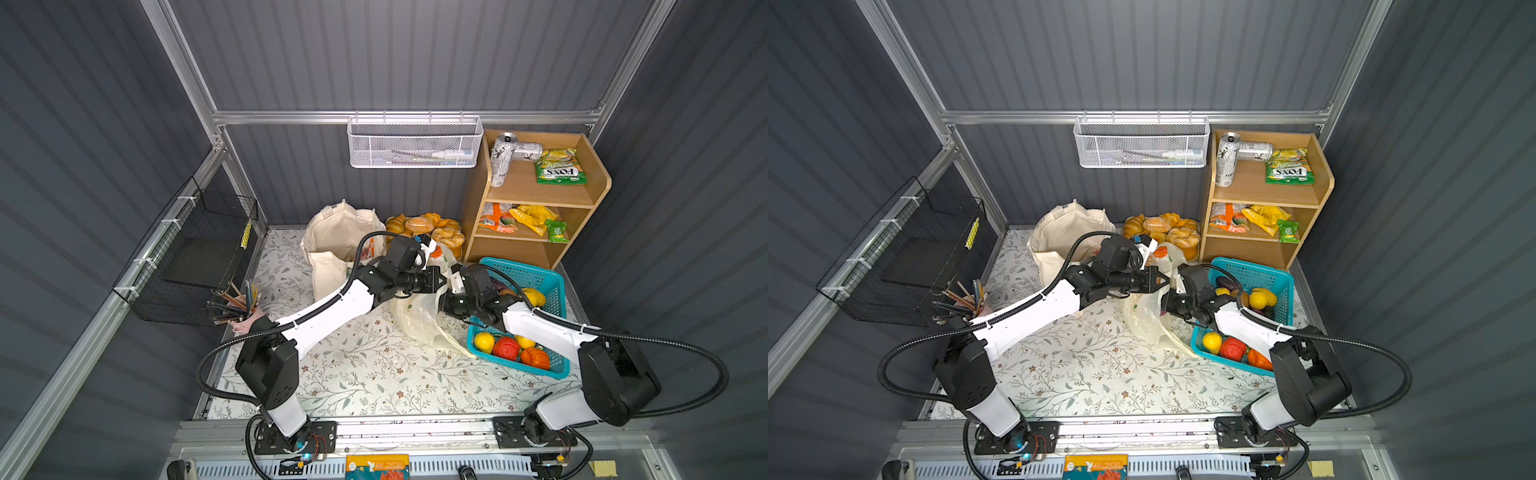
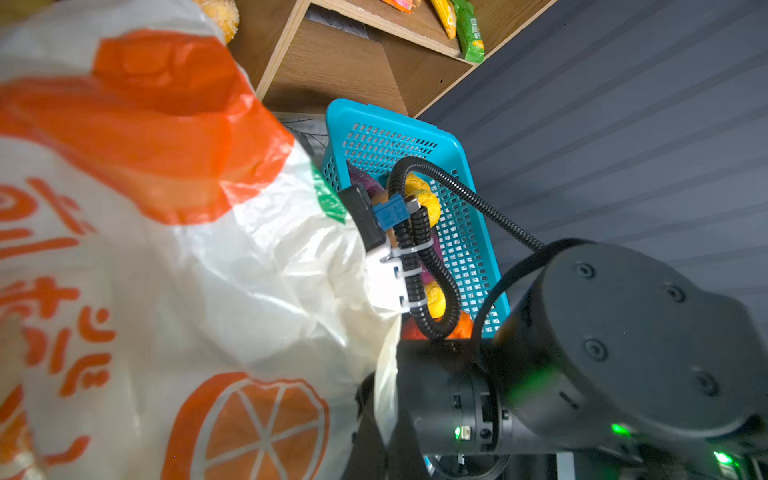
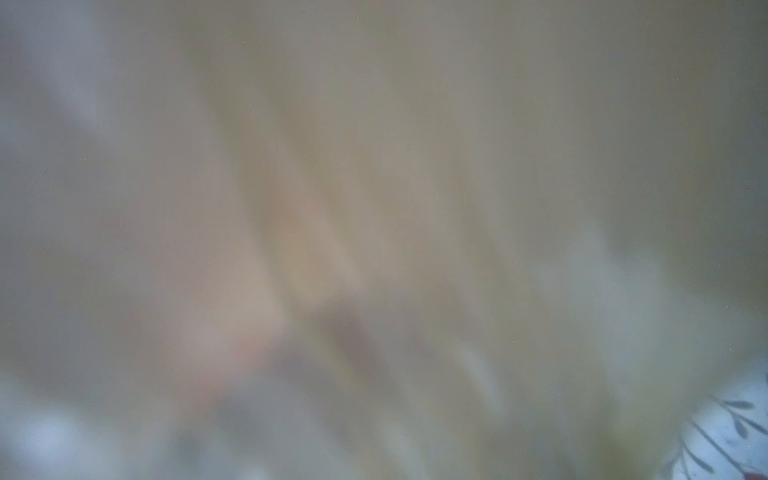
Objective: Place the mixed food into the grocery bags and tie them
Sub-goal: 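Lower the onion into the plastic bag and open the right gripper, then withdraw the right gripper from the bag back over the teal basket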
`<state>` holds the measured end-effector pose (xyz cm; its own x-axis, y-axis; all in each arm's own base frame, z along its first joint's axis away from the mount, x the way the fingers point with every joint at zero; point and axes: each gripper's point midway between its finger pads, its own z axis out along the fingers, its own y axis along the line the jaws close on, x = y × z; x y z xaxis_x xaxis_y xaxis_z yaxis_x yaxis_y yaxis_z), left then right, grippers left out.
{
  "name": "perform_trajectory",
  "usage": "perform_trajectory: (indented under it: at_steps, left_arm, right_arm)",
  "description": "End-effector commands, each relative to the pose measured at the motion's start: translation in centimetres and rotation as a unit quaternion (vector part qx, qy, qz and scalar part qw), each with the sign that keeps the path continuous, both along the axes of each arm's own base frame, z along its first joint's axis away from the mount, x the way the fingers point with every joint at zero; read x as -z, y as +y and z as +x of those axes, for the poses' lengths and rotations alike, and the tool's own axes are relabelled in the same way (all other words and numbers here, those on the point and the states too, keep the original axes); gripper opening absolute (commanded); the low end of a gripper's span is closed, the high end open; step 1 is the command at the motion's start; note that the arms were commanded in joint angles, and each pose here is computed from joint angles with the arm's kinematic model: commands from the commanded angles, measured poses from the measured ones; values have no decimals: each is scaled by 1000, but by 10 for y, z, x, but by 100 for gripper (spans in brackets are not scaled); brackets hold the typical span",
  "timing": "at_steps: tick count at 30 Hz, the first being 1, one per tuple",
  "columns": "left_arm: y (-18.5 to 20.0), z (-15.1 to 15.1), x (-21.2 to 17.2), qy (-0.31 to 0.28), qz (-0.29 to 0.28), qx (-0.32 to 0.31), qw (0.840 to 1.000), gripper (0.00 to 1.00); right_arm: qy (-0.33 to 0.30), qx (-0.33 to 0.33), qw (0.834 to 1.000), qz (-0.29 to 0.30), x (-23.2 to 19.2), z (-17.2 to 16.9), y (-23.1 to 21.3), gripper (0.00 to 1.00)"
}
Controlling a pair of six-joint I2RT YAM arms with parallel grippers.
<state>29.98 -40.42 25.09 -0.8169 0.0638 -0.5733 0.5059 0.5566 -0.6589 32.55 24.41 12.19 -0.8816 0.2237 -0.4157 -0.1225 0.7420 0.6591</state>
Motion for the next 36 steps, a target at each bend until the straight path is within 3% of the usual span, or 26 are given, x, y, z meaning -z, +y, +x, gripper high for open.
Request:
perform_trajectory:
  at_steps: [1, 2, 9, 18, 25, 36]
  left_arm:
    - [-1, -10, -22, -3, -30, 12, 999, 0]
    - [2, -13, -5, 12, -18, 11, 1000, 0]
    - [-1, -14, -3, 18, -25, 15, 999, 0]
    - [3, -13, 2, 18, -20, 4, 1000, 0]
    - [21, -1, 6, 7, -1, -19, 1000, 0]
    - [45, 17, 24, 25, 2, -49, 998, 0]
  right_arm:
    - [-12, -1, 1000, 21, -9, 6, 4, 68]
    - [-11, -3, 1000, 21, -7, 7, 5, 69]
    - [0, -3, 999, 39, 4, 16, 15, 69]
    - [20, -37, 998, 36, 12, 13, 24, 99]
    - [18, -39, 999, 27, 2, -1, 8, 99]
    - [-12, -11, 1000, 21, -52, -34, -46, 96]
